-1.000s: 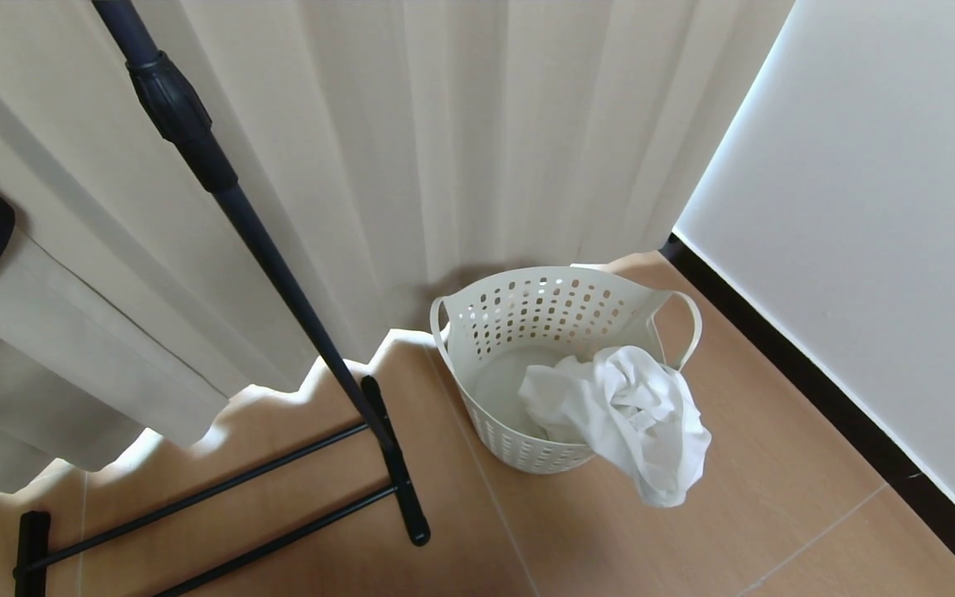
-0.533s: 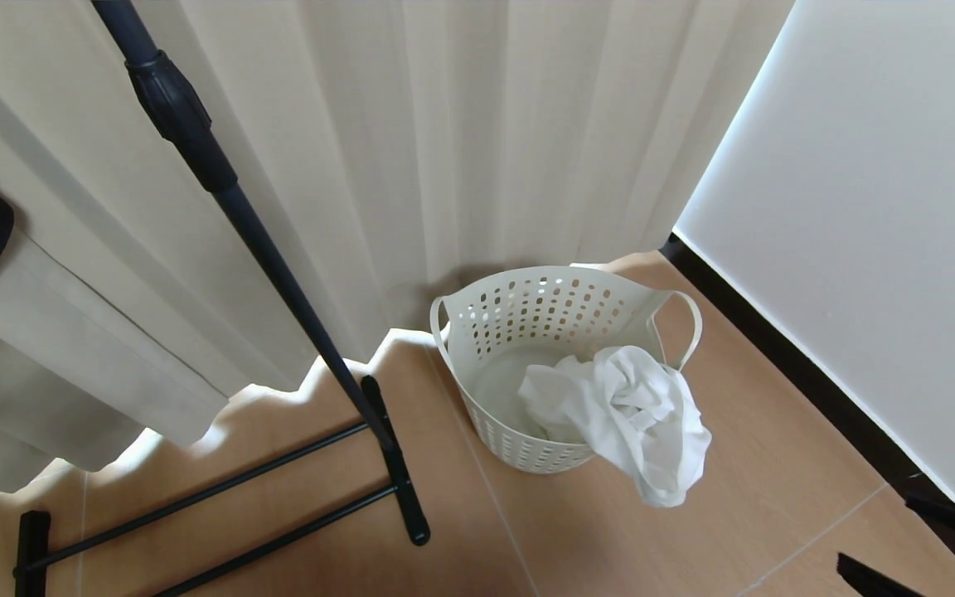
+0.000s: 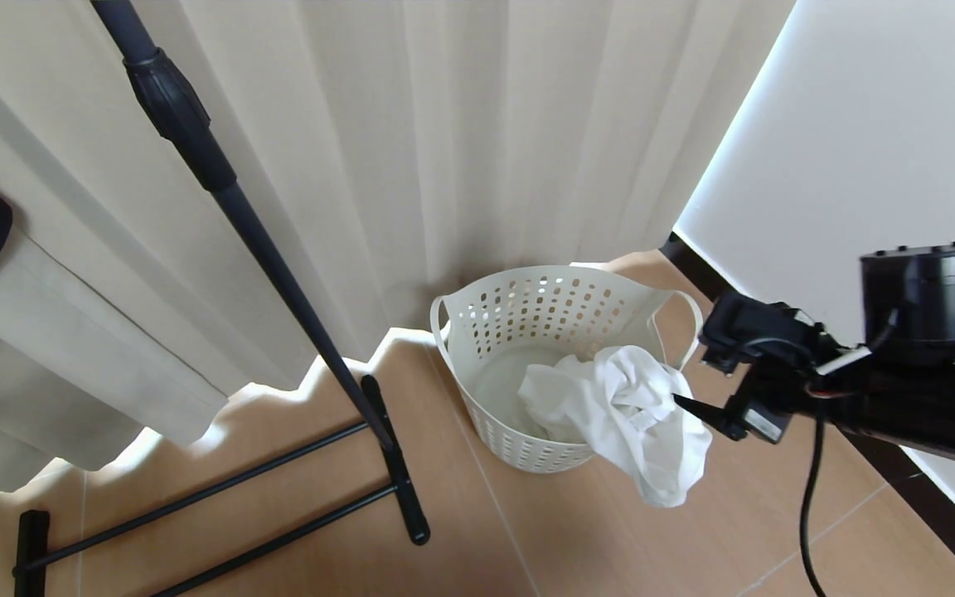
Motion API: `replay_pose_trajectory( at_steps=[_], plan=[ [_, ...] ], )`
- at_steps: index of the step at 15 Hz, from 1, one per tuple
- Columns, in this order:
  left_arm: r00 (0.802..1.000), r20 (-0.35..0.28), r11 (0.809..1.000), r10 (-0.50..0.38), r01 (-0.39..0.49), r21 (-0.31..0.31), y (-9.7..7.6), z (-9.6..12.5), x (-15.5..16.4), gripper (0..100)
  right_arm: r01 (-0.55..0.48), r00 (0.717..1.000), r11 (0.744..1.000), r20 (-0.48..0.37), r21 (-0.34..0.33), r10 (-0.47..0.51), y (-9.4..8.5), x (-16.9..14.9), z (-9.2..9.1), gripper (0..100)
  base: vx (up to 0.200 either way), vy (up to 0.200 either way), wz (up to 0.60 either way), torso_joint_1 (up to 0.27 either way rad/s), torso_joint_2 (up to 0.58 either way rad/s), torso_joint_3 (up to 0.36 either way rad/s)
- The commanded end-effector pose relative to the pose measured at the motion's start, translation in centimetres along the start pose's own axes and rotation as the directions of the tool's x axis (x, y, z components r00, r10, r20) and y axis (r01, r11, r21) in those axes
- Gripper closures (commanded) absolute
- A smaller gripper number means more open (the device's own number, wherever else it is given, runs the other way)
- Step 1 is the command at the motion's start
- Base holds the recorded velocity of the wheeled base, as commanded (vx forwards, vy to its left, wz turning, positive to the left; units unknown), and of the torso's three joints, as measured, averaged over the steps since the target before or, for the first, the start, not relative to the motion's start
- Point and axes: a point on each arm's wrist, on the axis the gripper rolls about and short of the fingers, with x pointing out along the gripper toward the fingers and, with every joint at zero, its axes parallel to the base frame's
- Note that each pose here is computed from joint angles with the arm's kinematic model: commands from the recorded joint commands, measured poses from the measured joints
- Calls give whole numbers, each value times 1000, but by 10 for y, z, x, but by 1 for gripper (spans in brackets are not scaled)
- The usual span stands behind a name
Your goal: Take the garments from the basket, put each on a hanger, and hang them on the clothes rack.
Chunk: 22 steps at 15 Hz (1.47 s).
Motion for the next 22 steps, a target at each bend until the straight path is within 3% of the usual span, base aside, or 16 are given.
replay_pose_trajectory(
  at_steps=[1,8,18,22],
  plan=[
    [1000,1,1000,0,0,0,0,0,0,0,-23,993,998,-113,-57,17,8,67,2,0,0,0,0,0,0,0],
    [1000,-1,1000,0,0,0,0,0,0,0,32,980,999,-196,-23,-36,-10,131,-13,0,0,0,0,0,0,0],
    [1000,-1,1000,0,0,0,0,0,0,0,66,980,998,-186,-14,-68,-18,191,-14,0,0,0,0,0,0,0],
    [1000,1,1000,2,-2,0,0,0,0,0,87,977,996,-194,-11,-88,-24,200,-18,0,0,0,0,0,0,0]
  ],
)
